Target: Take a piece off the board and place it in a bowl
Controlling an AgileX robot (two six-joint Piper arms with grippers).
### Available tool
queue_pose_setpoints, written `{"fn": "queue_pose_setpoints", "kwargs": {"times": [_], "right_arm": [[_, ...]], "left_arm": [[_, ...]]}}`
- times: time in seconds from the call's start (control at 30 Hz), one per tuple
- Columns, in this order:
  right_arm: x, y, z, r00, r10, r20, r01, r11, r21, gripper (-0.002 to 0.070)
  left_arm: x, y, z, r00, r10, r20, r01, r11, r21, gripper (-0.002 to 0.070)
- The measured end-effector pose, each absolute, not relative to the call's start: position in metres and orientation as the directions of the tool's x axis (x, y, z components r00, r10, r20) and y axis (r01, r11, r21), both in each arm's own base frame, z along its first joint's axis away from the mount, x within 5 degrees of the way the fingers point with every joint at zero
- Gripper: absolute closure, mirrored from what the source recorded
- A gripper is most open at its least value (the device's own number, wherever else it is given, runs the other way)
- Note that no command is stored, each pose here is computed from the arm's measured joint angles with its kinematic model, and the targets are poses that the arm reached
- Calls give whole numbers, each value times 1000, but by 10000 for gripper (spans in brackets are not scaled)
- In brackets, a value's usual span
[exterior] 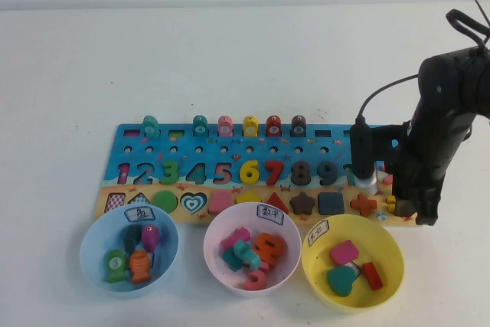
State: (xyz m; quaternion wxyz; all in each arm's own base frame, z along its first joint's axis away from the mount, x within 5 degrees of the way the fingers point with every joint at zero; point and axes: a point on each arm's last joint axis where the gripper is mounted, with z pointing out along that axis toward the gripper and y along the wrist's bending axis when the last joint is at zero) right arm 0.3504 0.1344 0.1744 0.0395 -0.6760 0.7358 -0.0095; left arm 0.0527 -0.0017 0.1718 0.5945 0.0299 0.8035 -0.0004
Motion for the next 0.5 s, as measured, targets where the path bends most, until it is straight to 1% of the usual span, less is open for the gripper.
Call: {"fn": "queue_pose_setpoints", "kwargs": {"times": [0.5], "right_arm": [[350, 135, 178, -85, -995, -60, -993, 89, -80, 484]], "left_arm": [[53, -2, 172, -291, 48, -955, 49, 998, 35, 673]]}}
